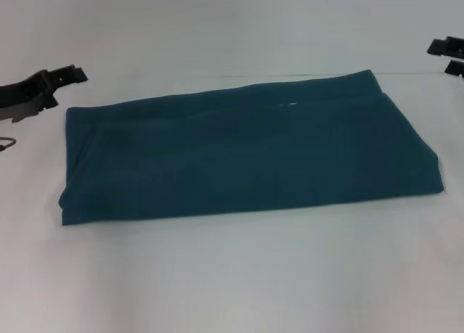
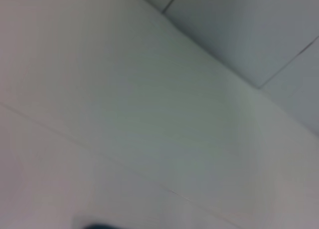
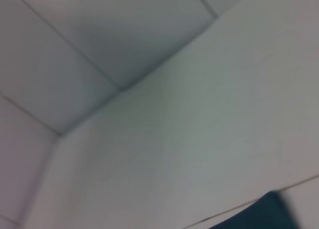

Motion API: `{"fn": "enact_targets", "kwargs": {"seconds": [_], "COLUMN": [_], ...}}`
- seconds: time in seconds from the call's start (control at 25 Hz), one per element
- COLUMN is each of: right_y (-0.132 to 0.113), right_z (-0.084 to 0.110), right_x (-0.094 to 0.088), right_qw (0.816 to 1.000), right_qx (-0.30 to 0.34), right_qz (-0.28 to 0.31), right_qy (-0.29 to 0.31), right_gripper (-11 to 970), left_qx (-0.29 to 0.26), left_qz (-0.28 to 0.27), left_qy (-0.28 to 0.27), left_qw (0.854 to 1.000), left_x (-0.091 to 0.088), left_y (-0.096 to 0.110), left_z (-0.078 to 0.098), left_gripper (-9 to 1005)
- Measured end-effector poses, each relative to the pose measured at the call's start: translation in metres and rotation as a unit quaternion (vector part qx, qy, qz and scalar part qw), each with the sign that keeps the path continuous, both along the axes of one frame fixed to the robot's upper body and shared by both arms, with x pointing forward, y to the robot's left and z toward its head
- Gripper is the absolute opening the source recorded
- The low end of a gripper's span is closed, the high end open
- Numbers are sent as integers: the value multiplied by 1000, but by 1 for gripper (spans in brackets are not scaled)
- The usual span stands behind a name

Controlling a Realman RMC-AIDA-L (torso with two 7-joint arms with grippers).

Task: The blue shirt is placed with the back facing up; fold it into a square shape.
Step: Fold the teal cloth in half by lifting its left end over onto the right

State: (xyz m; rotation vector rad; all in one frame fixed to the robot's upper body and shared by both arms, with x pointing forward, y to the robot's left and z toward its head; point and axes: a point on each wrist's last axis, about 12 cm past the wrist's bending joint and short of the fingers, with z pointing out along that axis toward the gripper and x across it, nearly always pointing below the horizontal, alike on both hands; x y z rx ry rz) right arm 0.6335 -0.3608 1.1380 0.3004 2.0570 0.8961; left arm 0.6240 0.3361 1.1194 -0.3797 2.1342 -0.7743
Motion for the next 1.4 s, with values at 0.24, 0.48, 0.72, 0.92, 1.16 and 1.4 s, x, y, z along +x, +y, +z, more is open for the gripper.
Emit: {"fn": "enact_targets", "kwargs": {"seconds": [0.24, 0.48, 0.72, 0.92, 1.16, 1.4], "right_y": [-11, -18, -24, -21, -18, -19], "right_z": [-19, -26, -25, -23, -21, -20], "right_x": [-48, -72, -72, -65, -60, -60], "right_qw": [997, 994, 995, 995, 994, 994], "right_qx": [70, 94, 77, 33, 13, 12], "right_qz": [45, 60, 63, 91, 105, 106], "right_qy": [-11, -18, -13, 6, 14, 8], "right_gripper": [705, 701, 701, 701, 702, 702], "left_qx": [-114, -250, -316, -336, -332, -335], "left_qz": [-4, -12, -4, 0, 12, 44], "left_qy": [-5, 30, 63, 96, 131, 148], "left_qw": [993, 968, 947, 937, 934, 930], "left_x": [-36, -85, -119, -133, -137, -137], "left_y": [17, 30, 34, 37, 36, 33], "left_z": [-10, -27, -41, -45, -55, -67], "left_gripper": [848, 890, 888, 887, 885, 885]}}
